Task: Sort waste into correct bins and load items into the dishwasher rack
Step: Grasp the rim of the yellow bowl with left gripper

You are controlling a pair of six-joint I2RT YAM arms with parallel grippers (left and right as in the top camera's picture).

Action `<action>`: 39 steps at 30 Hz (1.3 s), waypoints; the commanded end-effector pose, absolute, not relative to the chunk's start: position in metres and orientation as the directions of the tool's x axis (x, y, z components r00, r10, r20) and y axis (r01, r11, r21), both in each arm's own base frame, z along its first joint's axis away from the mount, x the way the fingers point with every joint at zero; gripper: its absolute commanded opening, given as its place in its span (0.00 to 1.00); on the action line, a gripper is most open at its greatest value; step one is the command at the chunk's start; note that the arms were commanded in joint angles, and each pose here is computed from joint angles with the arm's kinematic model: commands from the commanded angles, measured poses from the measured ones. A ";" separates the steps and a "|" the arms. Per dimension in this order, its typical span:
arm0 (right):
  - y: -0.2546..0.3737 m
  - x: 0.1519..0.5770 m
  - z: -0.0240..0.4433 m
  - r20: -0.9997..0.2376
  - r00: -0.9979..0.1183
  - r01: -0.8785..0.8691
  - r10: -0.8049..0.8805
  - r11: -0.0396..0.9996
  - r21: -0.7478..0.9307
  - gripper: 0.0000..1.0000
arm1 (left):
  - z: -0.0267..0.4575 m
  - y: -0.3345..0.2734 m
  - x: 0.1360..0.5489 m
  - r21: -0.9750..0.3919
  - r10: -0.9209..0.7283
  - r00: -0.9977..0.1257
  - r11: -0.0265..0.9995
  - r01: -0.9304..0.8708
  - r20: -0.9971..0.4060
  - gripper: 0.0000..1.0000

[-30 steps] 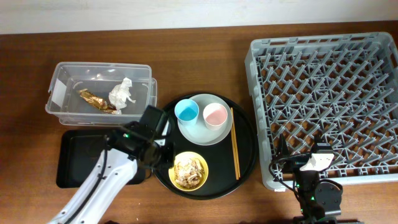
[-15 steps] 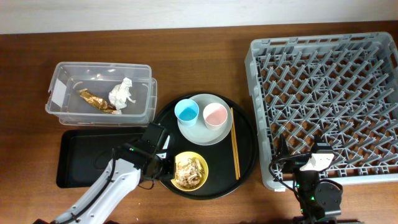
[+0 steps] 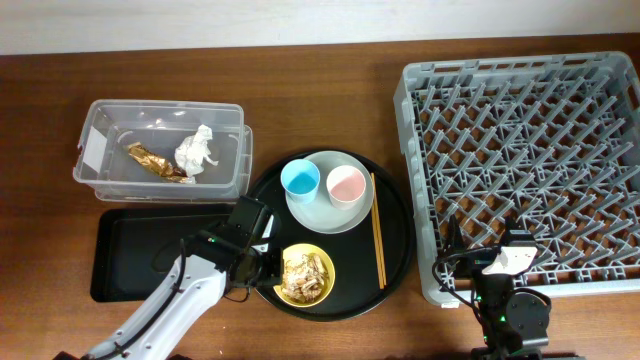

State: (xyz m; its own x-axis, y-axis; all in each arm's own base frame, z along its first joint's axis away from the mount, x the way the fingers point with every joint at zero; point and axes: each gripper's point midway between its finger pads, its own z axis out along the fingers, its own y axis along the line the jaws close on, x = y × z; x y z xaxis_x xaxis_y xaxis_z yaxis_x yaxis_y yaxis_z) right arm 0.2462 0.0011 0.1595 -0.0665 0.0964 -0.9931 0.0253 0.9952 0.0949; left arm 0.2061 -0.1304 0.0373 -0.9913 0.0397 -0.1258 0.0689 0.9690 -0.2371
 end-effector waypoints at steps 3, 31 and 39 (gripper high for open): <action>0.000 0.246 0.156 -0.993 -0.073 0.031 0.093 0.995 0.091 0.99 | 0.037 -0.134 0.206 -0.254 0.038 -0.991 0.965 0.069 -0.127 0.10; 0.000 0.246 0.156 -0.993 -0.073 0.031 0.093 0.995 0.091 0.99 | 0.048 -0.132 0.231 -0.217 0.025 -0.975 0.973 0.075 -0.222 0.00; 0.000 0.246 0.156 -0.993 -0.073 0.031 0.093 0.995 0.091 0.99 | 0.059 -0.092 0.255 0.015 0.012 -0.943 1.000 0.007 -0.333 0.01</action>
